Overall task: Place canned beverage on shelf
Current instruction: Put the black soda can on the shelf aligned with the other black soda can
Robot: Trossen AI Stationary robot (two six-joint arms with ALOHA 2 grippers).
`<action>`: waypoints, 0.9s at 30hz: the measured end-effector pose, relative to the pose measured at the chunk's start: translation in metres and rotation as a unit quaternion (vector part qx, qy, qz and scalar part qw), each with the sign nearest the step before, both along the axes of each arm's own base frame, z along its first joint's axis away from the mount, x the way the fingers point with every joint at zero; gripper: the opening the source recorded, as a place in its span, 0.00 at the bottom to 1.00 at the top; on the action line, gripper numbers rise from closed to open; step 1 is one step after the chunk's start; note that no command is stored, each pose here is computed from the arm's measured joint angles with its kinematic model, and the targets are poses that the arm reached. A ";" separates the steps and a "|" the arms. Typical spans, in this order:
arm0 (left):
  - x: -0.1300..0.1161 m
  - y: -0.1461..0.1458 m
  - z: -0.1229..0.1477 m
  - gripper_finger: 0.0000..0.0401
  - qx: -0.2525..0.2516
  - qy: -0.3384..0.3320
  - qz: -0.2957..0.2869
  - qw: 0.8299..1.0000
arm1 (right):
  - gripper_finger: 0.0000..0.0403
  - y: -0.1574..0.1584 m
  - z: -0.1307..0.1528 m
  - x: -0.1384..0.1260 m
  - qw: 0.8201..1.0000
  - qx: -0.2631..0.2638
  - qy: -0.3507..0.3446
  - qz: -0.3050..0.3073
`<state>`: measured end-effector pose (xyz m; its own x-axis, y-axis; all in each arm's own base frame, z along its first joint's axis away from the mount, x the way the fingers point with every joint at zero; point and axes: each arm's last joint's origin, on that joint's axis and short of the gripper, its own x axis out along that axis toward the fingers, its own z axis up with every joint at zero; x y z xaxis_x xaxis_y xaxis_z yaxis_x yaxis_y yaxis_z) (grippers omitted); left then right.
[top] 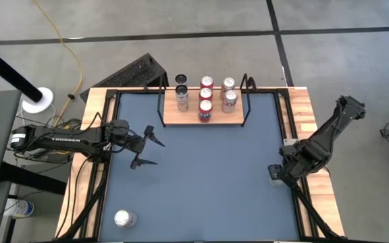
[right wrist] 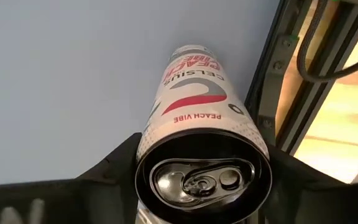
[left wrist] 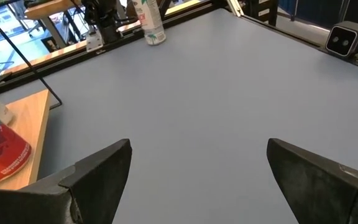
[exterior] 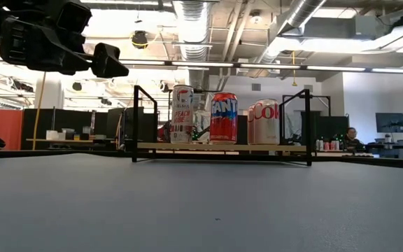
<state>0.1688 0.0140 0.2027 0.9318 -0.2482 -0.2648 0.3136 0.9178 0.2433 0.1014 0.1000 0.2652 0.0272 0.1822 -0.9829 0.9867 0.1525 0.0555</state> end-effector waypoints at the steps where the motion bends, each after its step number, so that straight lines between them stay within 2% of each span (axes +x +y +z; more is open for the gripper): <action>1: 0.000 0.000 0.000 0.91 0.000 0.000 0.000 1.000 | 0.59 0.000 0.001 0.001 1.000 0.005 0.000 0.000; 3: 0.000 0.000 0.000 0.91 -0.002 0.001 0.001 1.000 | 0.53 -0.001 0.005 0.003 1.000 0.013 -0.012 0.010; 7: 0.000 0.000 0.000 0.91 0.000 0.001 0.000 1.000 | 0.53 -0.003 0.013 0.018 0.998 0.007 -0.059 0.000; 11: -0.001 0.000 -0.002 0.91 0.007 0.010 -0.003 1.000 | 0.53 -0.009 0.026 0.046 0.994 0.012 -0.110 0.007; 16: -0.001 0.000 -0.004 0.91 0.013 0.020 -0.002 1.000 | 0.53 -0.026 0.041 0.098 0.990 -0.014 -0.134 0.045; 20: -0.002 0.000 -0.005 0.91 0.015 0.024 -0.001 1.000 | 0.53 -0.048 0.058 0.148 0.984 -0.025 -0.148 0.099; 24: -0.002 0.000 -0.006 0.91 0.012 0.027 0.001 1.000 | 0.53 -0.079 0.071 0.193 0.977 -0.049 -0.144 0.150; 27: -0.002 0.000 -0.006 0.91 0.002 0.030 0.004 1.000 | 0.53 -0.106 0.069 0.224 0.974 -0.066 -0.125 0.177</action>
